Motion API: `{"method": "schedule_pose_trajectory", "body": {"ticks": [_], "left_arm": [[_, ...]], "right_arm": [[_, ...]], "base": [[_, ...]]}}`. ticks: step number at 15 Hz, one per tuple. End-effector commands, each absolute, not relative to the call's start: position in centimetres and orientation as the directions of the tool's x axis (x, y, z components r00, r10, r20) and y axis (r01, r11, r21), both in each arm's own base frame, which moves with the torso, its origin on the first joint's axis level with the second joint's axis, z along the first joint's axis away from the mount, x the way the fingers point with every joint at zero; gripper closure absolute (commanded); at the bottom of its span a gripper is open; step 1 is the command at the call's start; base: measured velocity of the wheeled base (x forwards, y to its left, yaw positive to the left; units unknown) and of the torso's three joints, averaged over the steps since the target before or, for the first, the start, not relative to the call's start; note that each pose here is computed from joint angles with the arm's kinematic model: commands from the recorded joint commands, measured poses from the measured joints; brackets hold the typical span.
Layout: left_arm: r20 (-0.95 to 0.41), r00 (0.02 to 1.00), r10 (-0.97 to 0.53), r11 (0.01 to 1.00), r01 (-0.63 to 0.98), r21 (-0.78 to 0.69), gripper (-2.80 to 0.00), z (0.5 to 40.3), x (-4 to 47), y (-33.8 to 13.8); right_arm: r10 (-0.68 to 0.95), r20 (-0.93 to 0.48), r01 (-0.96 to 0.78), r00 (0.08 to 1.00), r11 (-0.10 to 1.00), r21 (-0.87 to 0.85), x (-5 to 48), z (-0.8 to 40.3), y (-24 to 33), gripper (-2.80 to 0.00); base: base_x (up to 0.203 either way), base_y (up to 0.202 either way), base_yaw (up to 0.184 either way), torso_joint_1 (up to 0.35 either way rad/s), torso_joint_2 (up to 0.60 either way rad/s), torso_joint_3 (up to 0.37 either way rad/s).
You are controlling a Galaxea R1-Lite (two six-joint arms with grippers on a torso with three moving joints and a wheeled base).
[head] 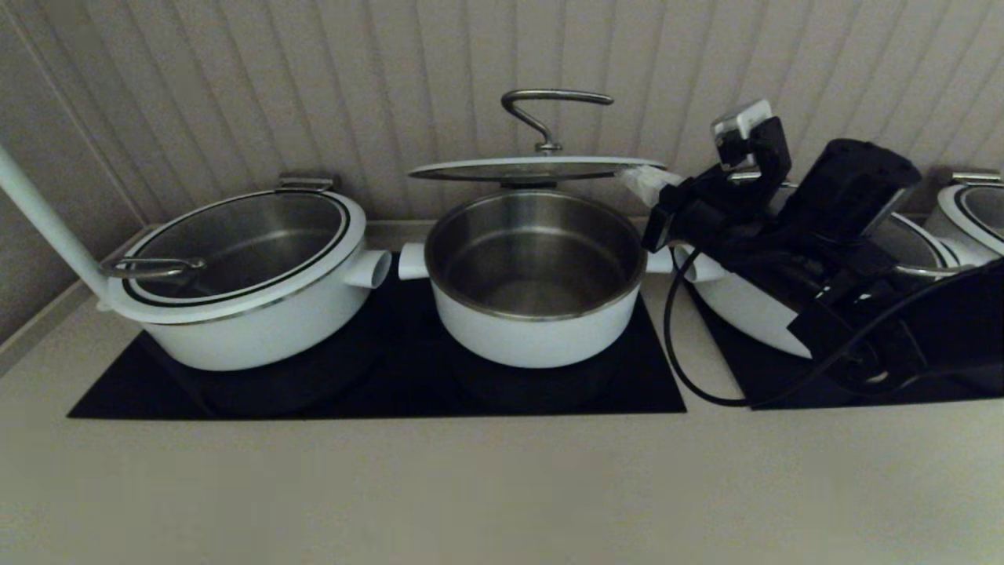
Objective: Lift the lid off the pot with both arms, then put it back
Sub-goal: Open the pot lid completely
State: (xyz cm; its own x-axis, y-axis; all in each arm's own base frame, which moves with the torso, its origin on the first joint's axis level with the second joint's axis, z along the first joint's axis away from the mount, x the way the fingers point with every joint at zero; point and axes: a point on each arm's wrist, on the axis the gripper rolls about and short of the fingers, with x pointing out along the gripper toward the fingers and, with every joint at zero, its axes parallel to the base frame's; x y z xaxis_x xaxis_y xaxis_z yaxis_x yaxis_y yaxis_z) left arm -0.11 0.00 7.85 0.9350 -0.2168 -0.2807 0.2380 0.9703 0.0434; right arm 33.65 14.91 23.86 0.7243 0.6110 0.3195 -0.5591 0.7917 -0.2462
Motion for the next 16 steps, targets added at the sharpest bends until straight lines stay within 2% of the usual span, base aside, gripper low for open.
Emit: {"method": "schedule_pose_trajectory", "body": {"ticks": [1, 11, 16], "left_arm": [[-0.280, 0.933, -0.226, 0.968, 0.248, 0.044, 0.00, 7.9, -0.1, 0.0], [-0.281, 0.940, -0.193, 0.976, 0.214, 0.044, 0.00, 7.9, -0.1, 0.0], [-0.283, 0.952, -0.116, 0.990, 0.134, 0.044, 0.00, 7.9, -0.1, 0.0]], "right_arm": [[0.612, 0.325, -0.559, 0.721, 0.791, -0.250, 33.7, 23.9, 14.9, 0.00], [0.609, 0.347, -0.553, 0.713, 0.793, -0.255, 33.0, 24.8, 14.7, 0.00], [0.609, 0.351, -0.552, 0.712, 0.793, -0.256, 32.9, 25.0, 14.6, 0.00]], "base": [[0.000, 0.000, 0.000, 0.000, 0.00, 0.000], [0.000, 0.000, 0.000, 0.000, 0.00, 0.000], [0.000, 0.000, 0.000, 0.000, 0.00, 0.000]]}}
